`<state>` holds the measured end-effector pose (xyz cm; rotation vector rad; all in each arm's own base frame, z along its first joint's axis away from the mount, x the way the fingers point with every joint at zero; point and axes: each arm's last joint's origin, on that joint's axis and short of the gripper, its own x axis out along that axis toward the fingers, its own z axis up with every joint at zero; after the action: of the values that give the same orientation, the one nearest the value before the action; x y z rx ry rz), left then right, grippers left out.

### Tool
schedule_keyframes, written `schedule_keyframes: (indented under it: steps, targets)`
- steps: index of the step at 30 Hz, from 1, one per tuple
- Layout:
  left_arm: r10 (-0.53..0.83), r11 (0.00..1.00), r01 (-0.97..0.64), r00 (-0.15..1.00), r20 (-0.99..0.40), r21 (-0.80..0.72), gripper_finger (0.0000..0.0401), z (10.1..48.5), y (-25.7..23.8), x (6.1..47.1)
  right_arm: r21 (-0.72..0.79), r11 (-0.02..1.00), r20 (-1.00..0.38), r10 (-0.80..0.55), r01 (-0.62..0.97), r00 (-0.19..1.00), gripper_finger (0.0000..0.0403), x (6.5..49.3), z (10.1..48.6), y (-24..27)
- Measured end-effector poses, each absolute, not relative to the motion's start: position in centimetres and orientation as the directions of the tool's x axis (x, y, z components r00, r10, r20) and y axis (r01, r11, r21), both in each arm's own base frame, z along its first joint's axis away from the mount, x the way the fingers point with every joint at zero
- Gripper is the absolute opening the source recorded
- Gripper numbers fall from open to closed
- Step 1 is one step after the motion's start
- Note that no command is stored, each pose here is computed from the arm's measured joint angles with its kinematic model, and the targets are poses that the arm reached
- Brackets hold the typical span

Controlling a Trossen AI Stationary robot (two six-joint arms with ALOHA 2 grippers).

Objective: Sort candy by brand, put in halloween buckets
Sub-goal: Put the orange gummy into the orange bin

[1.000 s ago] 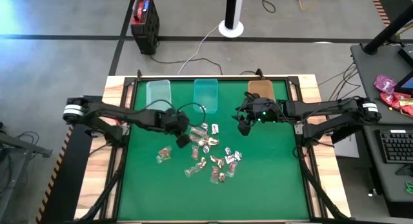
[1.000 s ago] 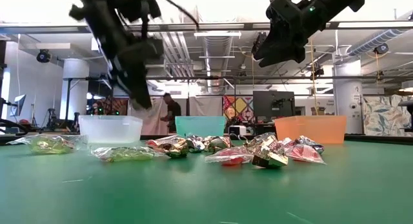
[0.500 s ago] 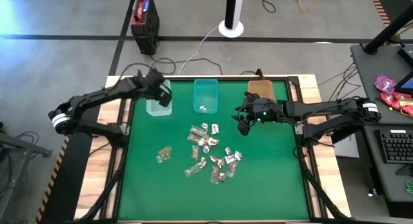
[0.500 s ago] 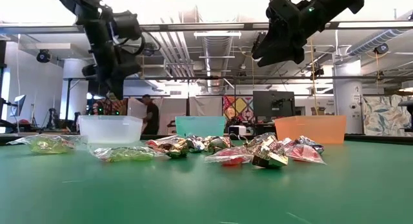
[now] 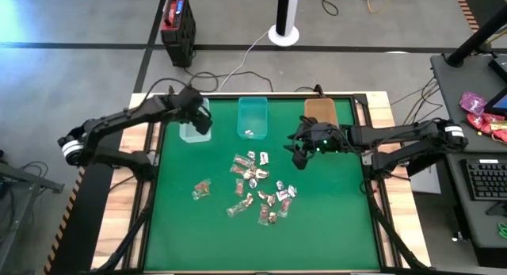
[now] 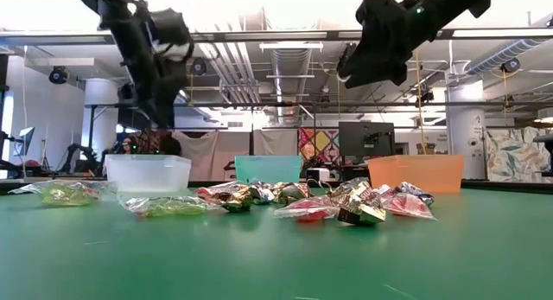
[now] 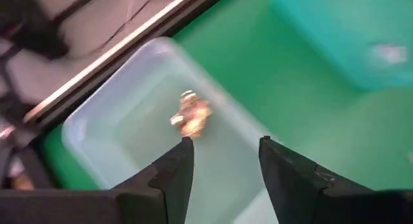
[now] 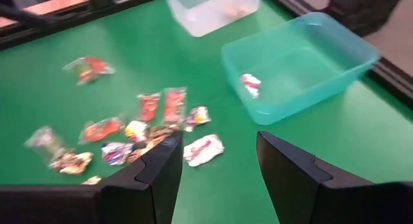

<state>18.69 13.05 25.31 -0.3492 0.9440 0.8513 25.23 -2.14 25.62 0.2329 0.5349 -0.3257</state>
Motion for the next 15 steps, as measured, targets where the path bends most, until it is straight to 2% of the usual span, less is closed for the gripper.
schedule_keyframes:
  steps: [3, 6, 8, 10, 12, 15]
  targets:
    - [0.441, 0.762, -0.646, 0.470, -0.765, 0.043, 0.0160, 26.4, 9.8, 20.1, 0.131, 0.942, -0.504, -0.205, 0.309, 0.839, 0.0190, 25.5, 25.9, -1.0]
    - [0.308, 0.905, -0.425, 0.640, -0.704, 0.009, 0.0157, 26.9, 5.6, 21.4, 0.101, 0.962, -0.471, -0.180, 0.255, 0.864, 0.0189, 25.7, 26.2, 0.1]
    - [0.209, 0.966, -0.257, 0.703, -0.680, 0.031, 0.0157, 26.4, 2.6, 21.9, 0.086, 0.967, -0.468, -0.174, 0.241, 0.866, 0.0189, 25.7, 26.2, 0.6]
    - [0.123, 0.992, -0.102, 0.741, -0.661, 0.071, 0.0157, 25.3, -0.2, 22.2, 0.074, 0.967, -0.466, -0.182, 0.244, 0.866, 0.0189, 25.6, 26.2, 0.8]
    - [0.086, 0.993, -0.014, 0.765, -0.638, 0.118, 0.0157, 23.6, -2.6, 22.5, 0.070, 0.966, -0.466, -0.188, 0.248, 0.865, 0.0189, 25.7, 26.2, 0.9]
    - [0.132, 0.984, -0.037, 0.815, -0.565, 0.177, 0.0157, 21.7, -4.2, 23.2, 0.072, 0.961, -0.469, -0.202, 0.265, 0.860, 0.0189, 25.9, 26.0, 0.9]
